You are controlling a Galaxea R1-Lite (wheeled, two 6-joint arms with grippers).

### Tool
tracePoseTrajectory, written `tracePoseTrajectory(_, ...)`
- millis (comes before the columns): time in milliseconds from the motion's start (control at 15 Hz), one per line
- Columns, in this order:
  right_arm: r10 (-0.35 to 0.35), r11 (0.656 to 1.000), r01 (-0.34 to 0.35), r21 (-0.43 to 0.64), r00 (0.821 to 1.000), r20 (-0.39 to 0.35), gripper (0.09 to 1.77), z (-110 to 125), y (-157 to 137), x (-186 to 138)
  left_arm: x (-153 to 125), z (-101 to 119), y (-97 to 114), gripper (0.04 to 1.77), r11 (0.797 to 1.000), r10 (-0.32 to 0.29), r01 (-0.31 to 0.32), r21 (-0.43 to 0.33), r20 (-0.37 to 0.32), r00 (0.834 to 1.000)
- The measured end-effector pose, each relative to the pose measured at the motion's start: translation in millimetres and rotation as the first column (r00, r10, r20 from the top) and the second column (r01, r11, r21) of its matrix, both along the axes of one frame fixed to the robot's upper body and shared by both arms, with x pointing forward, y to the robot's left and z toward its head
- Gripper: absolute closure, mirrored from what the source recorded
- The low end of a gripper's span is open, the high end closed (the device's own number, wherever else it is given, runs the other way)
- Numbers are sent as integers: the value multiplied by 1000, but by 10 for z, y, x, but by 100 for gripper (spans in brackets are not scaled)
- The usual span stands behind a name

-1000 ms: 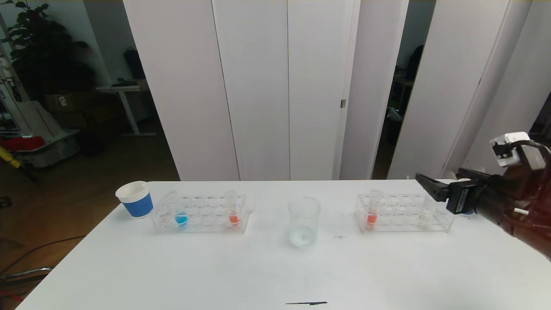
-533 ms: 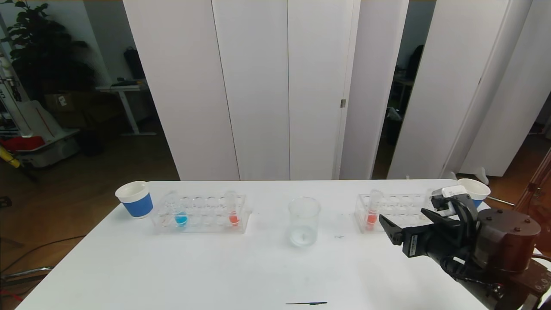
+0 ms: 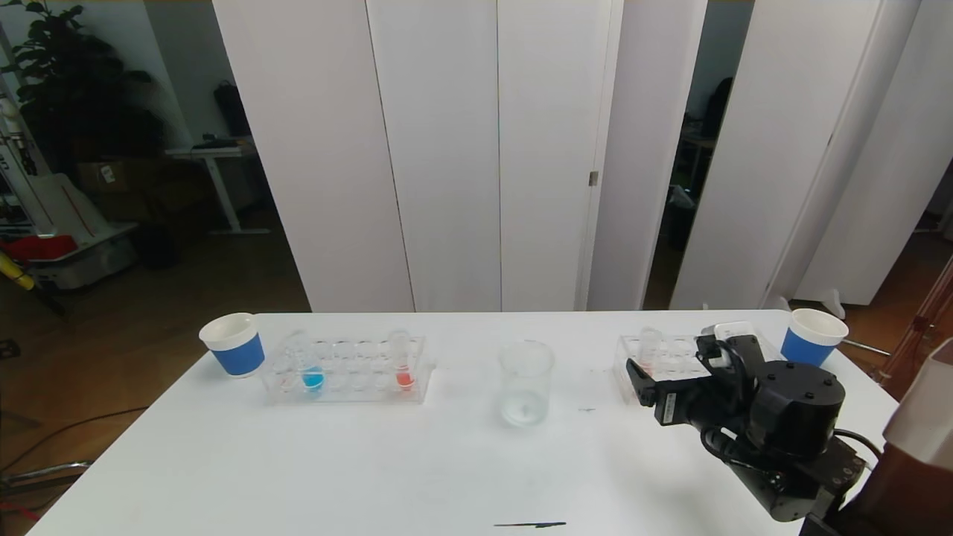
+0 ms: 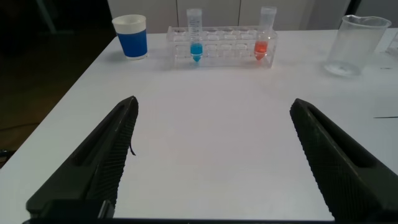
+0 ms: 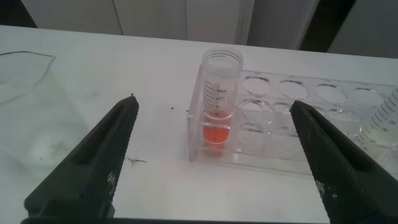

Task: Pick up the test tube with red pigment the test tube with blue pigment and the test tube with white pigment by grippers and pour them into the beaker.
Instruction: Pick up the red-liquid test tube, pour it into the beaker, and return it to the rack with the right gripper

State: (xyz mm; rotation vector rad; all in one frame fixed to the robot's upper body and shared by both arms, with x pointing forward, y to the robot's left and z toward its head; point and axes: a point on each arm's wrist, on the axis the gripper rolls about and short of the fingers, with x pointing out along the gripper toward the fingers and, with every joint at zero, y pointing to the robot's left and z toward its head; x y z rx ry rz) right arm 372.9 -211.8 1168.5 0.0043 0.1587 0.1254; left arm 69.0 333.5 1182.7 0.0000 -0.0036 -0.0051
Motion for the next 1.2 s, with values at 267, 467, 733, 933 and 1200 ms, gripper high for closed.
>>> tracePoseTrajectory(267,-5,1000,5,-12,1000,26,11,-76,99,299,0,0,0,6,1000,0,0,0,0,1000)
tracePoseTrajectory(467,-12,1000,12,-28,1000,6,11,-146,135,432,0,0,0,6,1000,0,0,0,0,1000)
tracePoseTrajectory(733,-19,999,19,-40,1000,-5,11,-200,126,482,0,0,0,6,1000,0,0,0,0,1000)
tracePoseTrajectory(933,-28,999,28,-33,1000,-2,34,-209,107,520,0,0,0,6,1000,0,0,0,0,1000)
tracePoseTrajectory(1200,-32,999,32,-30,999,-11,145,-238,89,570,0,1,0,6,1000,0,0,0,1,1000)
